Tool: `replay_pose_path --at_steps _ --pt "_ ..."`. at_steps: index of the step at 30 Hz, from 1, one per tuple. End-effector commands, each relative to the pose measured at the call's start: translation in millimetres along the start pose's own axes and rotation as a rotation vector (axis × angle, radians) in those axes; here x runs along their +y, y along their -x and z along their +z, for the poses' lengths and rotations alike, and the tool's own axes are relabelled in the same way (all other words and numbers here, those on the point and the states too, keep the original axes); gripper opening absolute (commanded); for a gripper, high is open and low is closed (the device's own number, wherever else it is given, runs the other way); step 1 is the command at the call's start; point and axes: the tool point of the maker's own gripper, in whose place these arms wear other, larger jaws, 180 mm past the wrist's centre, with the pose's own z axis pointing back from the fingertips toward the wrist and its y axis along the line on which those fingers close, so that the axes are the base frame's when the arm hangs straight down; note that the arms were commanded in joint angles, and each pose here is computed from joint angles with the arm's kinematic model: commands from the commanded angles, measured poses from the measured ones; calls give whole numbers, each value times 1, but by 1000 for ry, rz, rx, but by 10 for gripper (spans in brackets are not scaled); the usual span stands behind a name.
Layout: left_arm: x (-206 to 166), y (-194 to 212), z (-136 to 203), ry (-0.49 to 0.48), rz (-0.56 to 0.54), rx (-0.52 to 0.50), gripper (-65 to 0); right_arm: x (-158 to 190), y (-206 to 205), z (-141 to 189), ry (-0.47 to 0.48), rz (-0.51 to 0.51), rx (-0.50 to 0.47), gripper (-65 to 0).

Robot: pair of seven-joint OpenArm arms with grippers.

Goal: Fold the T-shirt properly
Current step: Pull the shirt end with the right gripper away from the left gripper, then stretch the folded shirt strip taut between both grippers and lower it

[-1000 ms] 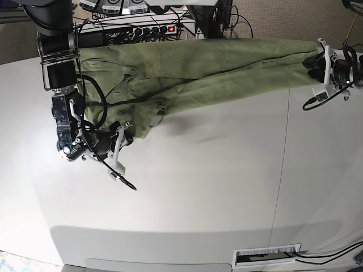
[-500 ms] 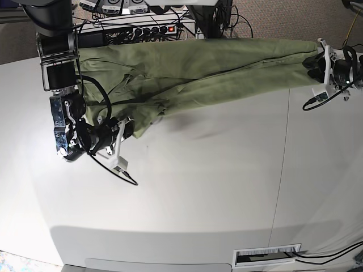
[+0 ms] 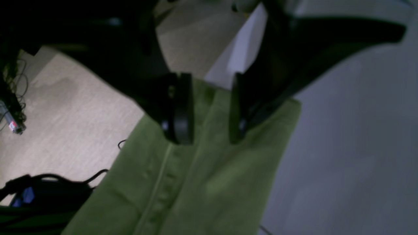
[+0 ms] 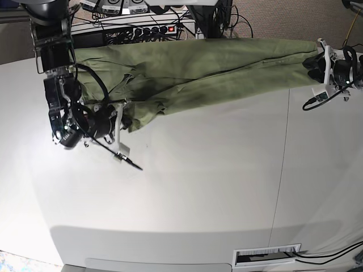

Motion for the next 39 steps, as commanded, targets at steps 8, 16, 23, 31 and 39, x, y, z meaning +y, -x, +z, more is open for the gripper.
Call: replay_pose_path --at_steps 8,16,23,31,39 --pt "7 -7 9 -19 -17 -16 -446 29 14 19 4 15 -93 -650" --pt "7 -7 9 -19 -17 -16 -446 29 46 47 52 -103 -177 -650" --pt "5 -8 7 -15 -13 -25 -446 39 73 45 42 -145 -133 -650" --pt "1 -11 1 -6 -6 -42 -446 36 76 44 66 -137 -122 -555" --pt "1 -11 1 -6 -6 -43 -446 50 65 43 -8 -155 -175 -386"
